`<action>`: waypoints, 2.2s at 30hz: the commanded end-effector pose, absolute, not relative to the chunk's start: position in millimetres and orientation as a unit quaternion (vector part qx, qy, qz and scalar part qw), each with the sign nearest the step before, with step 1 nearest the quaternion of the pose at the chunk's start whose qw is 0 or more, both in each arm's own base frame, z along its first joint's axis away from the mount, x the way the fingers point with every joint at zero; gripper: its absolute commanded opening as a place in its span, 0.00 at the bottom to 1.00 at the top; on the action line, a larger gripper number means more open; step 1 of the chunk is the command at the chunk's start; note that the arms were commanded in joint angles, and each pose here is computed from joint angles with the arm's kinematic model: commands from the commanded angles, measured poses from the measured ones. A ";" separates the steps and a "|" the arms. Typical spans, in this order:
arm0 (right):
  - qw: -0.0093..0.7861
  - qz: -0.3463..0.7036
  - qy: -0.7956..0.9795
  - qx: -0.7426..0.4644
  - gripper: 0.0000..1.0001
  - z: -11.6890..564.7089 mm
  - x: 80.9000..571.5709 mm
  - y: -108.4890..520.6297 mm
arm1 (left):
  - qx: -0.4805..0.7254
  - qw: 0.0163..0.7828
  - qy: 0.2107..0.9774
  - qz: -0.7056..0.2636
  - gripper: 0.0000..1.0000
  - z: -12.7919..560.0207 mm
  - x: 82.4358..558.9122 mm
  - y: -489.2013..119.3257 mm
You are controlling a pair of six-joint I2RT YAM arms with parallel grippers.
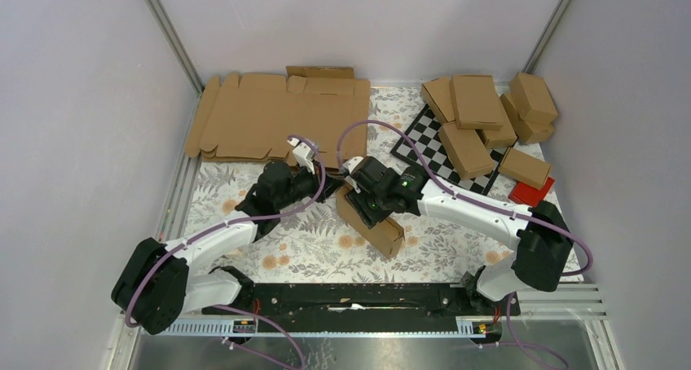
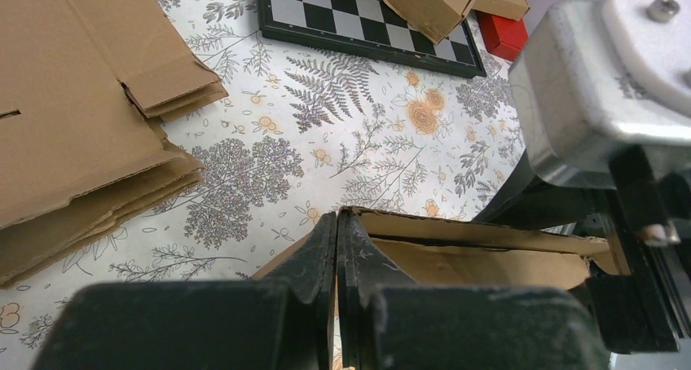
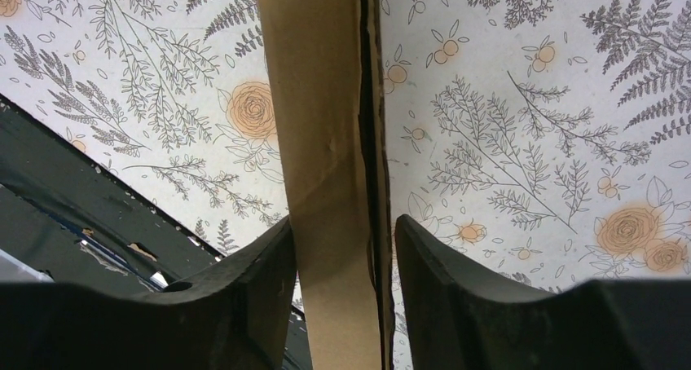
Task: Fold the paper box
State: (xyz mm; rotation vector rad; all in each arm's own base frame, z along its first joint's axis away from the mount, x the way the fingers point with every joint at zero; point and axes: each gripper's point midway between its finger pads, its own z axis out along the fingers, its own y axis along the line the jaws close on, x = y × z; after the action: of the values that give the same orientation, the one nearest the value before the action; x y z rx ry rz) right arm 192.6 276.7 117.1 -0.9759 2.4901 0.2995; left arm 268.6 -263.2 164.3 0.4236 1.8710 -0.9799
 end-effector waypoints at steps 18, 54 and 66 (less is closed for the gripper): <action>0.240 0.091 0.914 -0.315 0.62 121.5 203.9 272.0 | 0.164 0.534 0.729 -0.396 0.00 154.1 256.4 -248.4; 0.234 0.116 0.956 -0.133 0.79 158.5 161.2 181.9 | 0.131 0.565 0.733 -0.355 0.00 134.3 251.5 -255.8; 0.237 0.138 0.957 -0.091 0.40 153.0 157.2 182.8 | 0.133 0.571 0.732 -0.346 0.00 140.0 250.4 -253.7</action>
State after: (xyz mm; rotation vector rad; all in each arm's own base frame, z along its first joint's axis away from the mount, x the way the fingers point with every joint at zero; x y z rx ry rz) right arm 151.1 176.4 146.8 -0.3402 2.6491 0.3300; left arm 252.6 -259.7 159.2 0.2950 1.6488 -0.8735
